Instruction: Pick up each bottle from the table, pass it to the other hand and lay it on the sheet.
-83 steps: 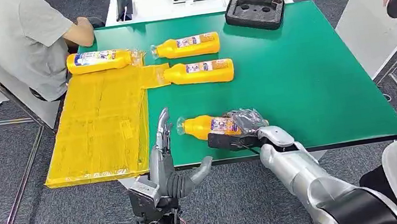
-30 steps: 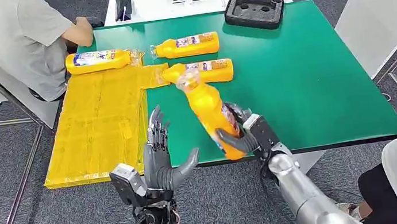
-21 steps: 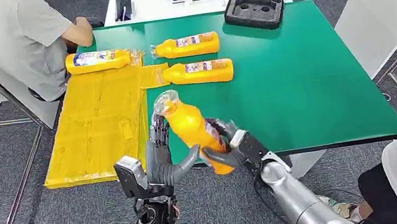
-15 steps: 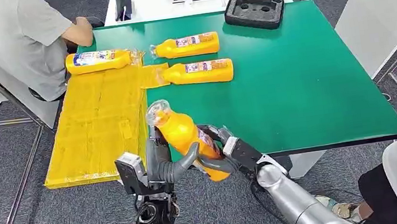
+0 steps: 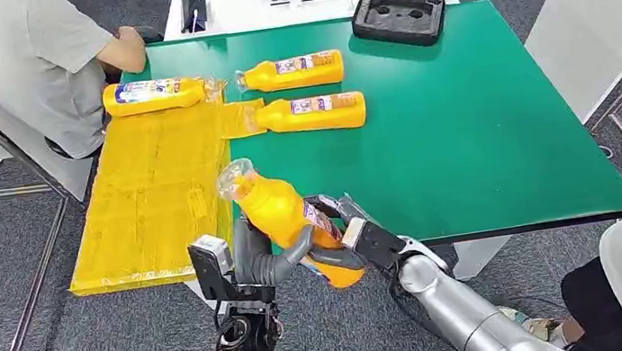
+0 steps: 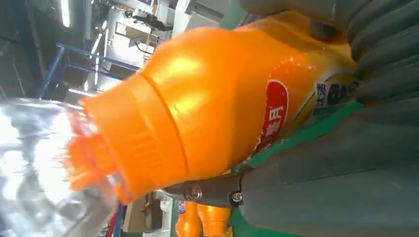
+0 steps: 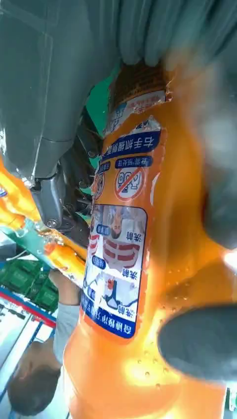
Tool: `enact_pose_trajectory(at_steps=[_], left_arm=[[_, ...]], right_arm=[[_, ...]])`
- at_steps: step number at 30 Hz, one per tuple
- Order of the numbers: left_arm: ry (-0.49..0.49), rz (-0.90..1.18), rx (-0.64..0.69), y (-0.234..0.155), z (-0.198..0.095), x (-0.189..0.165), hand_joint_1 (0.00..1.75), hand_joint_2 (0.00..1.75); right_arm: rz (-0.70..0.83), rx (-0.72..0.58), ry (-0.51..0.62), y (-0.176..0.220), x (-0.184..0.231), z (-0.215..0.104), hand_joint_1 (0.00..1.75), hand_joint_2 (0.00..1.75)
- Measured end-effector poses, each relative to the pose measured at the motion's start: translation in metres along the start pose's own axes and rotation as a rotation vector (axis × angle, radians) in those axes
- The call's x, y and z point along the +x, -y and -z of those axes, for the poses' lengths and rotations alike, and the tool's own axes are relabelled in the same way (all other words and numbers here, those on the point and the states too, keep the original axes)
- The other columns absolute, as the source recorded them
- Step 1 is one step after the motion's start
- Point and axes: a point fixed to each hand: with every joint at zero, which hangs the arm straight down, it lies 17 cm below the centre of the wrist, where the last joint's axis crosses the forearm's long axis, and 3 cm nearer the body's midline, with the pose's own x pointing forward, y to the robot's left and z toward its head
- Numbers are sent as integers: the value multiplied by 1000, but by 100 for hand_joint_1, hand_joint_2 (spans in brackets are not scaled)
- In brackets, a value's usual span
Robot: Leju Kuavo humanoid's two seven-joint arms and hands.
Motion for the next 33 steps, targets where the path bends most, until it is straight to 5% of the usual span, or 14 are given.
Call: enact_pose_trajectory(at_steps=[7, 8, 18, 19, 33], left_arm=[[-19, -40, -33, 5, -4, -5, 0, 175], [-21, -41, -34, 5, -4, -6, 0, 0], [-27, -109, -56, 10, -6, -6, 0, 0], [-27, -111, -57, 10, -6, -6, 0, 175], [-28, -119, -61, 12, -6, -6, 0, 175]], right_arm=[[-42, -16, 22, 14, 6, 3, 175, 175], [-46, -15, 25, 15, 7, 3, 175, 175], [-93, -13, 24, 28, 6, 2, 175, 175], [-97, -15, 23, 31, 5, 1, 175, 175], [-60, -2, 28, 31, 8, 5, 175, 175]])
